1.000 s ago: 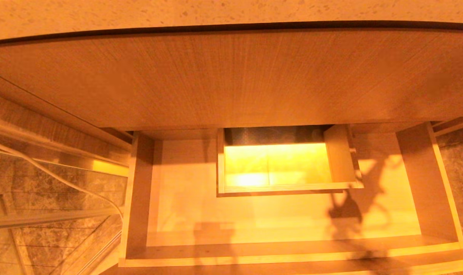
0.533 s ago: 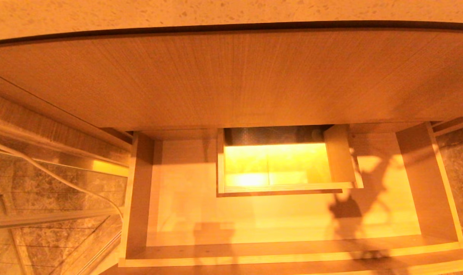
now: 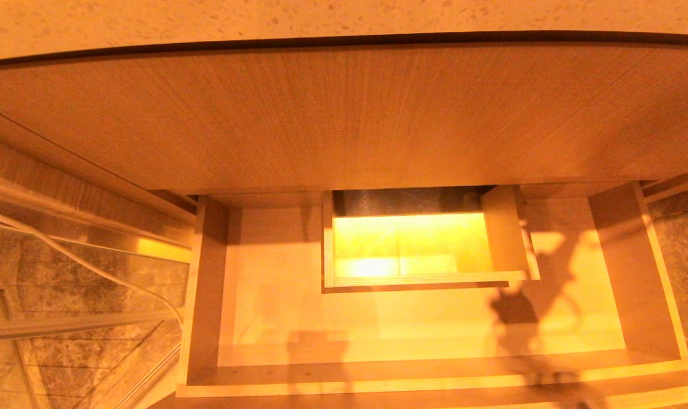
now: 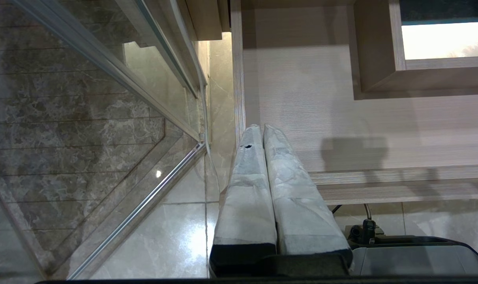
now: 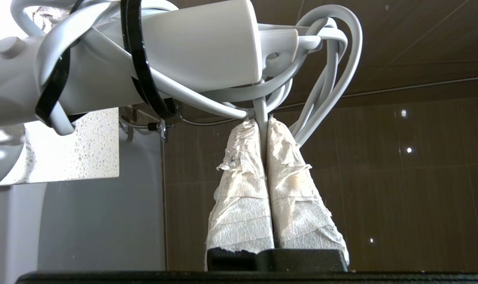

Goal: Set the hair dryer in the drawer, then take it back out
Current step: Place it on the countertop

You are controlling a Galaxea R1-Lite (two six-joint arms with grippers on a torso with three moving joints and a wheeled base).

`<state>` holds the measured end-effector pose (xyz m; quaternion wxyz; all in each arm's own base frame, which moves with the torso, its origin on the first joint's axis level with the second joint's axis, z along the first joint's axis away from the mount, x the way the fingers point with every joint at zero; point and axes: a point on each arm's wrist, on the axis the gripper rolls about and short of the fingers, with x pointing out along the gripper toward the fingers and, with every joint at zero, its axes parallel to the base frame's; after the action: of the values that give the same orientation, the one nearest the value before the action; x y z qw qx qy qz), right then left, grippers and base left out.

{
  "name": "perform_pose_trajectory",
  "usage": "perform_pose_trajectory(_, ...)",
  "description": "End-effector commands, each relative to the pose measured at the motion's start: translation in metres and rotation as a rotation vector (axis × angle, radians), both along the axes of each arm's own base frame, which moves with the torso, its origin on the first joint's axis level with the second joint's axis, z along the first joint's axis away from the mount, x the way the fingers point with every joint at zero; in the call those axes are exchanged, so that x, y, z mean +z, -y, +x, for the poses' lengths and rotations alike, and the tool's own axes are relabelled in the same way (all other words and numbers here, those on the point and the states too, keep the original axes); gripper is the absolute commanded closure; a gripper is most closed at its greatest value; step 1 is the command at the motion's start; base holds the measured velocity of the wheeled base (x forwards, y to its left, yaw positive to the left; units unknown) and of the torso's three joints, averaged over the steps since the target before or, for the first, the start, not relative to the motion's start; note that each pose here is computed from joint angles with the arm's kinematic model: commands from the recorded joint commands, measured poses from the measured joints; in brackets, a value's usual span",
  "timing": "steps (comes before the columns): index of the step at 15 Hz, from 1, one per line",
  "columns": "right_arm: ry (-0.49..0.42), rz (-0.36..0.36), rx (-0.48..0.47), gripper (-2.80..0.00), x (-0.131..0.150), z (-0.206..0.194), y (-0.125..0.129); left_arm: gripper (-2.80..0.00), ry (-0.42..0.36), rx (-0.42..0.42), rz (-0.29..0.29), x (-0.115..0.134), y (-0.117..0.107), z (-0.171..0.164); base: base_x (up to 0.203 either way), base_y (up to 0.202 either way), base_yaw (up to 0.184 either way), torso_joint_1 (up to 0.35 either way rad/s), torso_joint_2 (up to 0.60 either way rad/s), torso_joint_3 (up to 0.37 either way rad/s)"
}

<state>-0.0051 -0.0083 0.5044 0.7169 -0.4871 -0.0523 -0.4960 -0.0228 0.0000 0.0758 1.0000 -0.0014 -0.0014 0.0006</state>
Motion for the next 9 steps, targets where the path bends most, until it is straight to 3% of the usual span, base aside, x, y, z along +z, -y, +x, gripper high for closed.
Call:
perform_pose_trajectory(1, -0.014, 0.001, -0.004, 0.0, 0.0, 0.006, 0.002, 0.0, 0.0, 0.0, 0.0, 0.0, 0.0, 0.0, 0.0, 0.0, 0.0, 0.0, 0.0, 0.0)
perform_pose_trajectory(9, -0.059, 0.016, 0.001, 0.0, 0.0, 0.029, 0.011, 0.0, 0.0, 0.0, 0.0, 0.0, 0.0, 0.0, 0.0, 0.0, 0.0, 0.0, 0.0, 0.0)
